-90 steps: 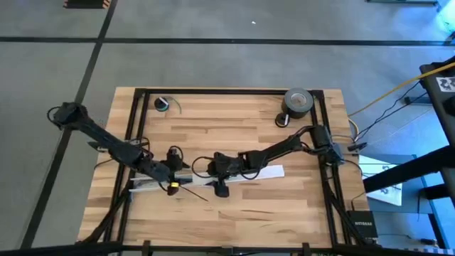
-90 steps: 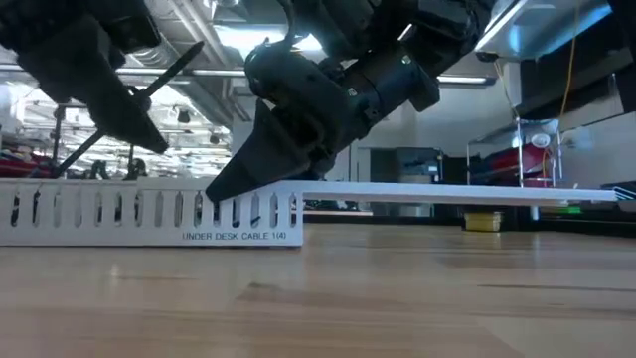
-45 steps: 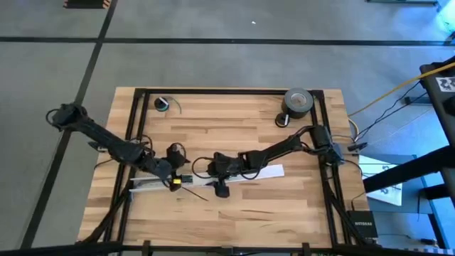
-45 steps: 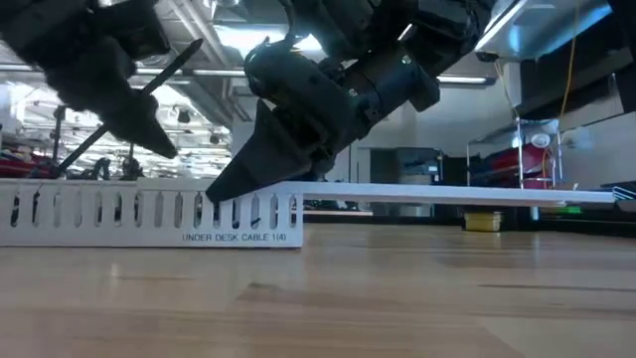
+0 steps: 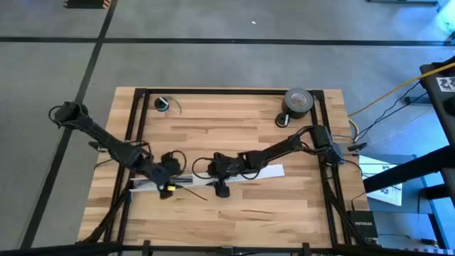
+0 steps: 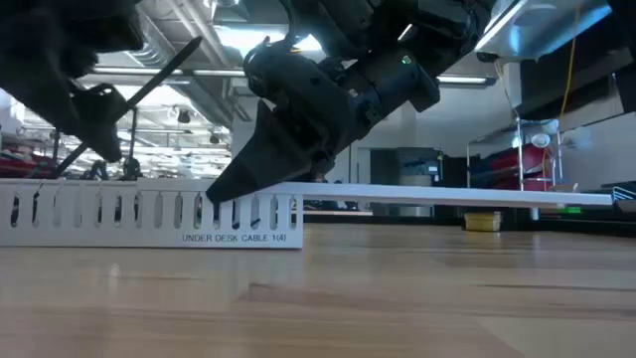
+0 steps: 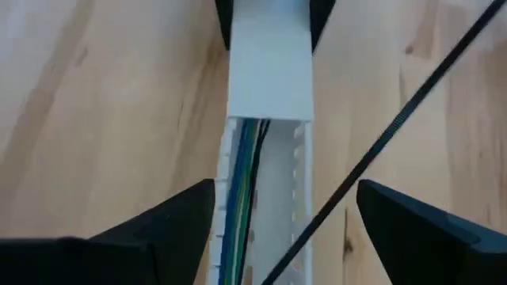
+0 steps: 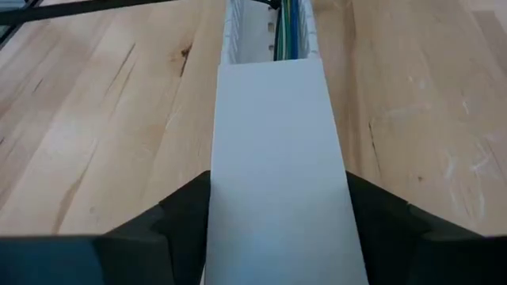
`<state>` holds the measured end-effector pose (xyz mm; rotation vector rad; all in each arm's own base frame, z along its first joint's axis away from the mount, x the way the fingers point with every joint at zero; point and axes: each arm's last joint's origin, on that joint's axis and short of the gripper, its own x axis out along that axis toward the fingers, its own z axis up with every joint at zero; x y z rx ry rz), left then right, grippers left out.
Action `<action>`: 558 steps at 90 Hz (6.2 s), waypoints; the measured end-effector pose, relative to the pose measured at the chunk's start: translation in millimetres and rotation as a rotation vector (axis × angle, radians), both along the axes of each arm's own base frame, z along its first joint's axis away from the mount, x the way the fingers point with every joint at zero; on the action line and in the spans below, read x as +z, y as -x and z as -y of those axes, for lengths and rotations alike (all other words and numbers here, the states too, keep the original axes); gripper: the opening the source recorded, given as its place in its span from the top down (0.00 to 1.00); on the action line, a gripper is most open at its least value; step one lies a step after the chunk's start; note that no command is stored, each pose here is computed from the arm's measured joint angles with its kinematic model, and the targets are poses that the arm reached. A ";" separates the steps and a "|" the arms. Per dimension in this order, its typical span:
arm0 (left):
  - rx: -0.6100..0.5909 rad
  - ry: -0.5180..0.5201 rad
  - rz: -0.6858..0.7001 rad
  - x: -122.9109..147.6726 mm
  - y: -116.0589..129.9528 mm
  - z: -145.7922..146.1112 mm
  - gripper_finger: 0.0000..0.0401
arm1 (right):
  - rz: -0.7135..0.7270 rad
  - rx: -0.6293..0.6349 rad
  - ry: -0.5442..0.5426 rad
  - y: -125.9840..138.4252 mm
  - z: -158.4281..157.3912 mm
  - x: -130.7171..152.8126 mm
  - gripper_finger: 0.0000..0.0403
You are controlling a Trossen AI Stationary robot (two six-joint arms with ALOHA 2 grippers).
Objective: Ziptie cables
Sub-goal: Close the white cable duct
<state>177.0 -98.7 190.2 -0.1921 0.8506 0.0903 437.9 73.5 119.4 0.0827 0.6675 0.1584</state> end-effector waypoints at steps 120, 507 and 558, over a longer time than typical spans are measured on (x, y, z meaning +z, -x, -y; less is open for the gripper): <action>-0.026 -0.153 -0.033 -52.4 -36.0 16.9 0.41 | 0.041 -0.025 -0.031 -2.5 -0.2 1.1 0.45; 0.120 0.030 0.001 -42.8 -50.9 -6.4 0.41 | 0.053 0.087 0.023 -8.6 -20.5 25.3 0.10; 0.104 0.014 -0.003 -43.0 -50.7 -6.5 0.41 | 0.072 0.086 0.020 -9.7 -20.5 26.9 0.10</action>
